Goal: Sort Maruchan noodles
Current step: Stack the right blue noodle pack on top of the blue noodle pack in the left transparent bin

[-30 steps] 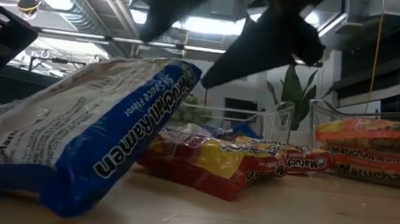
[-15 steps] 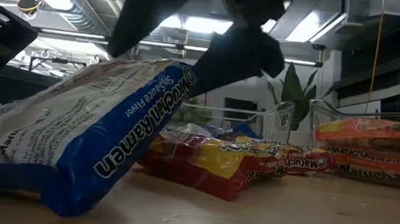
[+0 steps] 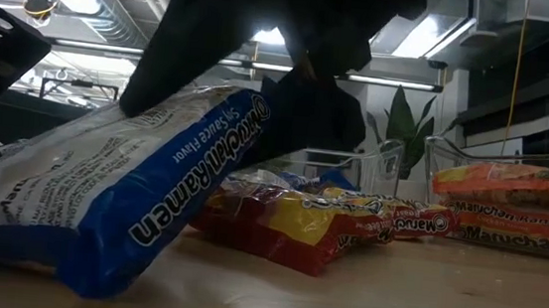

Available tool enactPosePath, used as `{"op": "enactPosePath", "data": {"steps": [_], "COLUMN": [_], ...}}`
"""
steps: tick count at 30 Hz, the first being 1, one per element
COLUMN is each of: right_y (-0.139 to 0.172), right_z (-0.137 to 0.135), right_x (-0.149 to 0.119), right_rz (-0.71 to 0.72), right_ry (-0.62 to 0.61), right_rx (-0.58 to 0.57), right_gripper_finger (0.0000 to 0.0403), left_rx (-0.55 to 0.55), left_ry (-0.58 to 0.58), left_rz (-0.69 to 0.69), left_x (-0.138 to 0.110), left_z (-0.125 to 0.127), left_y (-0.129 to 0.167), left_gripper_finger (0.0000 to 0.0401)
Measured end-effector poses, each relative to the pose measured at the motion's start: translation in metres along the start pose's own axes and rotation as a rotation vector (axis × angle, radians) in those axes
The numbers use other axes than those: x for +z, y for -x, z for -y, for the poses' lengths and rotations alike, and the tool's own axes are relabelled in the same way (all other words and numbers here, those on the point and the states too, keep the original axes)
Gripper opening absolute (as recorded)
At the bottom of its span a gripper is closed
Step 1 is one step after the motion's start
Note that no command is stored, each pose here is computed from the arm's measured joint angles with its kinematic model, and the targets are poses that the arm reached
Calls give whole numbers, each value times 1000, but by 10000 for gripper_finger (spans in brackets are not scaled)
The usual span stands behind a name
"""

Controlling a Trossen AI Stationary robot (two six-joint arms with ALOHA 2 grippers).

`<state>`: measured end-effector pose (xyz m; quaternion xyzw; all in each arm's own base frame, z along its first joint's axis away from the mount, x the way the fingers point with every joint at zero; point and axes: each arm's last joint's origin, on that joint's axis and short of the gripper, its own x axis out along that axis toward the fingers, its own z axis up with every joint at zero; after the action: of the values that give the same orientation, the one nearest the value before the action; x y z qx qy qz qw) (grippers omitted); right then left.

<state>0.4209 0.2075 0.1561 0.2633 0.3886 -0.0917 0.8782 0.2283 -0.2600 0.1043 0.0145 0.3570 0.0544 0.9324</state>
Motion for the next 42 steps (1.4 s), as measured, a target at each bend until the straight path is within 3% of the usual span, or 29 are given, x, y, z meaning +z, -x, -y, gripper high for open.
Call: {"op": "enactPosePath", "data": {"steps": [10, 14, 20, 28, 35, 42], "right_y": [3, 3, 3, 21, 79, 152], "right_z": [-5, -5, -4, -3, 0, 16], "right_x": [3, 4, 4, 12, 36, 64], "right_rz": [31, 46, 68, 87, 184, 433], "right_ry": [-5, -3, -17, 2, 22, 41], "right_rx": [28, 25, -1, -38, -167, -407], "right_gripper_finger": [137, 106, 113, 104, 106, 105], "left_rx": [7, 16, -7, -85, -182, -231], "left_ry": [-2, -15, 1, 33, 11, 25], "left_rz": [7, -8, 3, 119, 284, 455], "left_x": [0, -3, 7, 50, 95, 124], "left_z": [0, -2, -5, -16, -46, -88], "left_y": [0, -1, 9, 54, 117, 176], "left_gripper_finger": [0, 0, 0, 0, 0, 0]}}
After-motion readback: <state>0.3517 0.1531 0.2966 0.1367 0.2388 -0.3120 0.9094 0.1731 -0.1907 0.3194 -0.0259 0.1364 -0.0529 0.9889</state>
